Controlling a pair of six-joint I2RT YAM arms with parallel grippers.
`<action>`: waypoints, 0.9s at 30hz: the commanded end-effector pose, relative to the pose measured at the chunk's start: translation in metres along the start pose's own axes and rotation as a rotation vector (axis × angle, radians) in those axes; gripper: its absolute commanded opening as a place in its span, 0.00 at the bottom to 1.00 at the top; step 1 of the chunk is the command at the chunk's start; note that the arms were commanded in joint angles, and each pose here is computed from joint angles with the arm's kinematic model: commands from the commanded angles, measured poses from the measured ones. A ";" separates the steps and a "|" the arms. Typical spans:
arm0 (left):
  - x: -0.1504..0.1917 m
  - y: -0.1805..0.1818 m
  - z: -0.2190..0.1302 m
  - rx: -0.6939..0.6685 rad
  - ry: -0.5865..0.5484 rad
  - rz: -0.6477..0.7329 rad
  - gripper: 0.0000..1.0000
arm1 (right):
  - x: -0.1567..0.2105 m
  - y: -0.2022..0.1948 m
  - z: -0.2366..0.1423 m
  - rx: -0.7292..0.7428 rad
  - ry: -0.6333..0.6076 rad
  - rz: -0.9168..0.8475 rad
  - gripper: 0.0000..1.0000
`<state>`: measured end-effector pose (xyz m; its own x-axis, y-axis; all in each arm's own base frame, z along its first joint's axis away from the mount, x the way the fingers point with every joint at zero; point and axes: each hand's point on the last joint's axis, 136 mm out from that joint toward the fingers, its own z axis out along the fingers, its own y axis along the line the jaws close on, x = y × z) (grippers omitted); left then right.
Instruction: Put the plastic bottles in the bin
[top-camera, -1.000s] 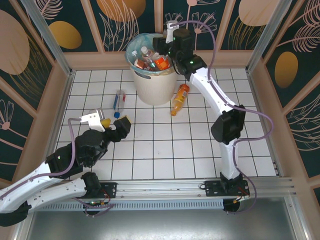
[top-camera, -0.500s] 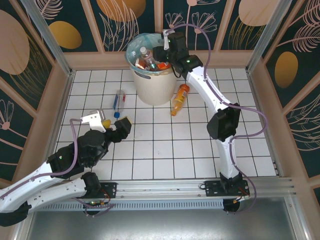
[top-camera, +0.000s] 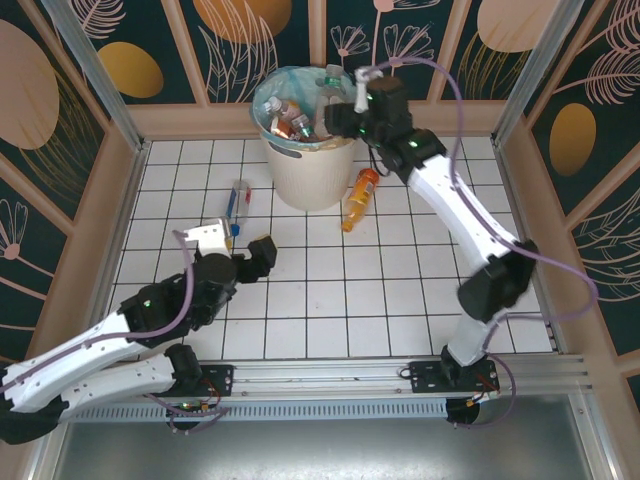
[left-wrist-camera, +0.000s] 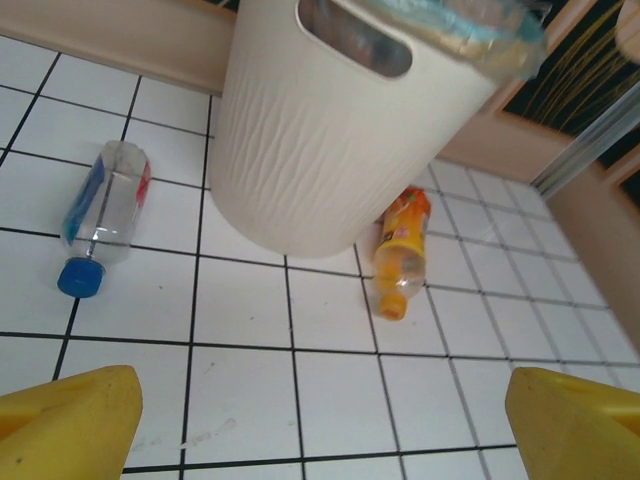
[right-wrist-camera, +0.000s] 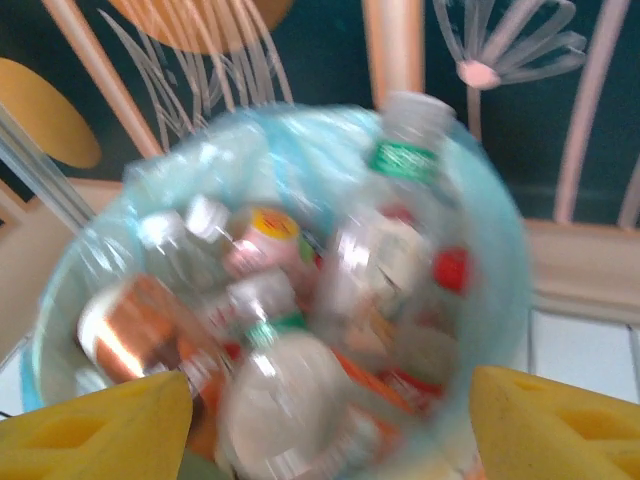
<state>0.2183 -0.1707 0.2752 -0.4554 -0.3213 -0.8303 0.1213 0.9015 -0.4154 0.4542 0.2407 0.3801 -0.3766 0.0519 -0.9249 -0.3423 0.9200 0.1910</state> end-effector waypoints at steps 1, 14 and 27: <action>-0.002 -0.015 0.010 0.019 -0.008 0.063 0.94 | -0.002 -0.058 -0.032 0.091 -0.123 0.142 0.74; 0.039 -0.067 0.071 0.066 0.086 0.197 0.98 | 0.141 -0.159 0.011 0.147 0.192 0.355 0.83; 0.082 -0.081 0.116 0.077 0.221 0.202 0.99 | 0.217 -0.151 0.116 0.058 0.421 0.508 0.87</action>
<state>0.2688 -0.2938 0.1818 -0.6071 -0.0205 -0.7944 0.2744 0.9328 -0.2338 0.5089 0.1377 0.1001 -0.7919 0.3278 -0.5152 0.0425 0.8713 0.4890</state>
